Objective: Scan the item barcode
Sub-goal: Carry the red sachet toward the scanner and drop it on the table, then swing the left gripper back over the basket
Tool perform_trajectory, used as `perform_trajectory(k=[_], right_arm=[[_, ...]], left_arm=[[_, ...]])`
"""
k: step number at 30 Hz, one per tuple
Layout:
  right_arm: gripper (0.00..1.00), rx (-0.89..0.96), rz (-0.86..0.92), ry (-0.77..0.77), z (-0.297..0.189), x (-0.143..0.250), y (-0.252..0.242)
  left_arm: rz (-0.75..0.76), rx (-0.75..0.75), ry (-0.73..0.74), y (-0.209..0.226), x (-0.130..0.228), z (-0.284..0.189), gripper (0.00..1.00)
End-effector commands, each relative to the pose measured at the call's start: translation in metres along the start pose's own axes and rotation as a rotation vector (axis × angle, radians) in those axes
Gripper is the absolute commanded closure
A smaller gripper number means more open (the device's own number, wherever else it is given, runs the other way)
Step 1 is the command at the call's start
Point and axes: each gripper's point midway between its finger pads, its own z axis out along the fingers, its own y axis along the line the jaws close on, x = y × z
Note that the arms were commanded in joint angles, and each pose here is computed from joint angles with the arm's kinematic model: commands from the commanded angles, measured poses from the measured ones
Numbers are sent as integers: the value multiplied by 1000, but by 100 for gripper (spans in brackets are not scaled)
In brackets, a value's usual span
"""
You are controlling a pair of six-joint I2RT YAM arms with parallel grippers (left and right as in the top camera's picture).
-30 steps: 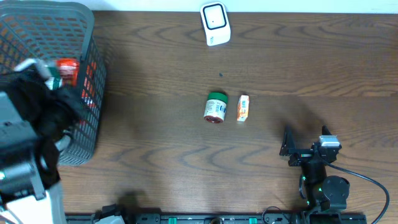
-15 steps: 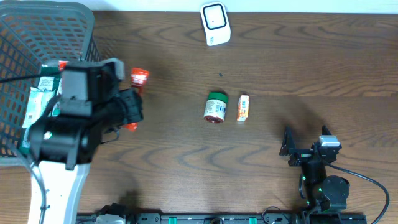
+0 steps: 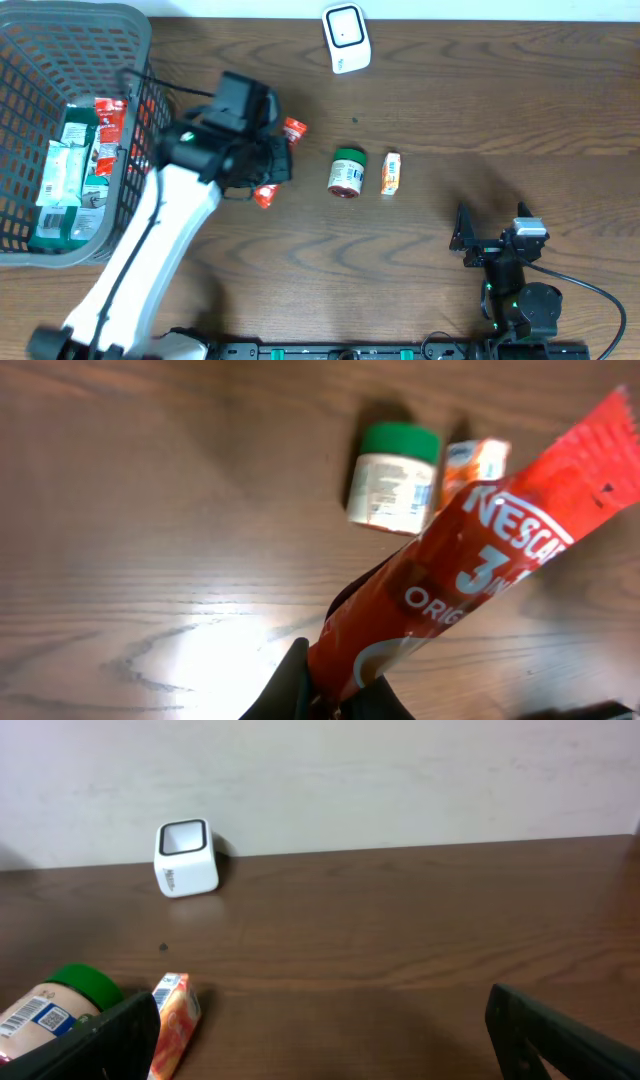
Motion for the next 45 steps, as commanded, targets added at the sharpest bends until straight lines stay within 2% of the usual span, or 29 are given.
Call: perform_trajectory(k=[1, 13, 24, 26, 28, 29, 30, 33, 37, 45], right_arm=[[1, 11, 10, 0, 0, 1, -3], [1, 11, 10, 1, 0, 1, -3], [1, 11, 10, 0, 0, 1, -3], [1, 11, 10, 0, 0, 1, -3], [1, 11, 10, 1, 0, 1, -3], [1, 11, 10, 1, 0, 1, -3], [1, 11, 10, 0, 0, 1, -3], [1, 11, 10, 1, 0, 1, -3], [1, 11, 10, 0, 0, 1, -3], [1, 11, 10, 0, 0, 1, -3]], left_arm=[[-31, -104, 59, 12, 3, 33, 92], [-45, -203, 248, 23, 17, 144, 92], [-51, -237, 306, 35, 26, 182, 89], [-52, -240, 312, 36, 28, 183, 83], [-52, -239, 312, 36, 28, 182, 48], [-54, -240, 311, 36, 27, 181, 38], [-56, -240, 311, 36, 26, 181, 33], [-57, -238, 306, 35, 24, 175, 28], [-53, -211, 257, 30, 12, 156, 27], [-49, -104, 19, 17, -31, 66, 25]])
